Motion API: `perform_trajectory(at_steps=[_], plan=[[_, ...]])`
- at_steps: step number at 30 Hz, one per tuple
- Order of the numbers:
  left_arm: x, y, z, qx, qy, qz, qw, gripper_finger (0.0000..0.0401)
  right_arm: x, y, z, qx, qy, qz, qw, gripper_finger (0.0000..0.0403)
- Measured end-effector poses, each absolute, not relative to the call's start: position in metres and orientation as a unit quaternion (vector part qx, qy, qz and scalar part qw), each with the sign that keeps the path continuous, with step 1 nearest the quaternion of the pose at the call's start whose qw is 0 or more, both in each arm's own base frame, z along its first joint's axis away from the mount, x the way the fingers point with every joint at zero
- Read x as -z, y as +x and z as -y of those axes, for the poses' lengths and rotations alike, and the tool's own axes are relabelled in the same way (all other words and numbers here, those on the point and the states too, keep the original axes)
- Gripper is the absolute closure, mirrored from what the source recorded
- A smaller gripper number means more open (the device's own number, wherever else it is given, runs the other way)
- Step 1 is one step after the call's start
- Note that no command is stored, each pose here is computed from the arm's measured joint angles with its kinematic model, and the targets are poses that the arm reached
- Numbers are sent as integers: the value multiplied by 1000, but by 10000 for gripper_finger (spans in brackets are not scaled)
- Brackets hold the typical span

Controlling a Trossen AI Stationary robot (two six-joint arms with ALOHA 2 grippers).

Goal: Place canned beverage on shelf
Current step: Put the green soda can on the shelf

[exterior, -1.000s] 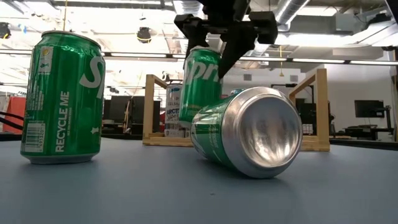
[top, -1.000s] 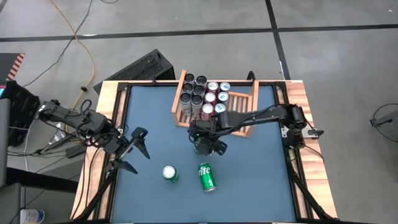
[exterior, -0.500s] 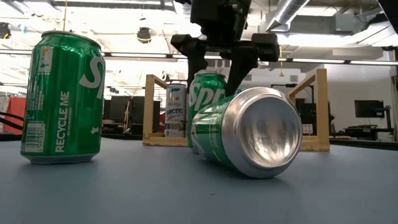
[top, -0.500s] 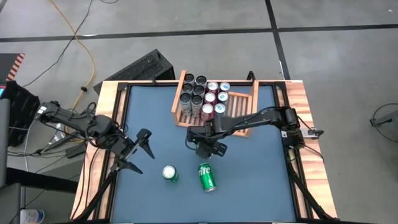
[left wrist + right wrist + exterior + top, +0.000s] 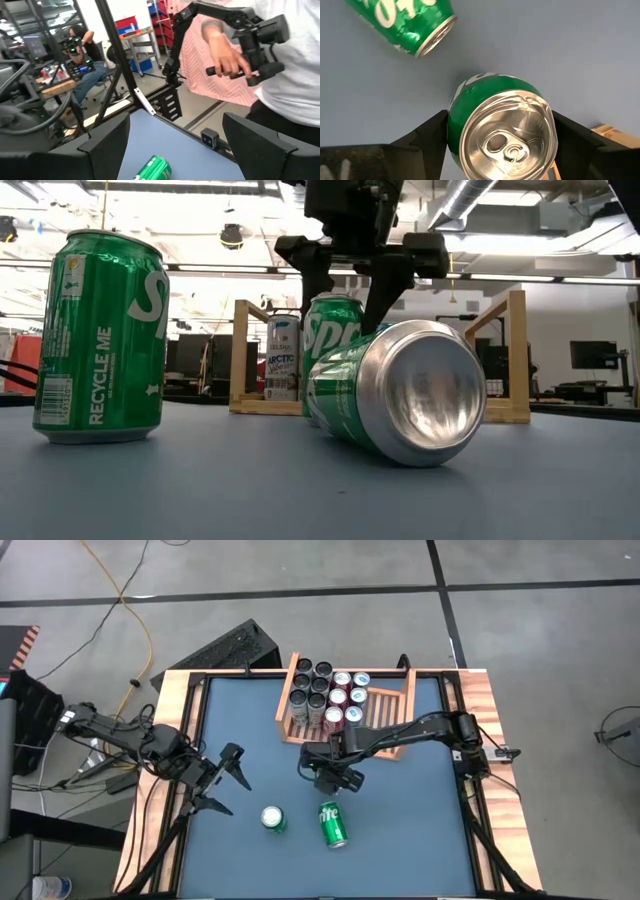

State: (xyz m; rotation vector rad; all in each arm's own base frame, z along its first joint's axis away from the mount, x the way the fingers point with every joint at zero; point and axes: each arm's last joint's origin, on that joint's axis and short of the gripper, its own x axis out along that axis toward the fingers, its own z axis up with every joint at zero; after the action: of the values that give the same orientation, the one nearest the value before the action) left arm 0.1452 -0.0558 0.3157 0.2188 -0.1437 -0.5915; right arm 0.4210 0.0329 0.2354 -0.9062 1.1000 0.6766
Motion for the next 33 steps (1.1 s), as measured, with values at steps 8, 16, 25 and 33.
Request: perform_trajectory(at_steps=[8,16,25,33], plan=[[-314,147,54,248,106,58,961,95,-235,424,-33,-280,-382,-498,726,117],[-314,147,53,246,105,58,962,95,-235,423,-35,-260,-355,-510,739,116],[-314,147,54,247,106,56,962,95,-232,422,-36,-251,-338,-527,739,46],[-314,147,54,248,105,54,961,95,-233,420,-45,-238,-347,-533,734,14]])
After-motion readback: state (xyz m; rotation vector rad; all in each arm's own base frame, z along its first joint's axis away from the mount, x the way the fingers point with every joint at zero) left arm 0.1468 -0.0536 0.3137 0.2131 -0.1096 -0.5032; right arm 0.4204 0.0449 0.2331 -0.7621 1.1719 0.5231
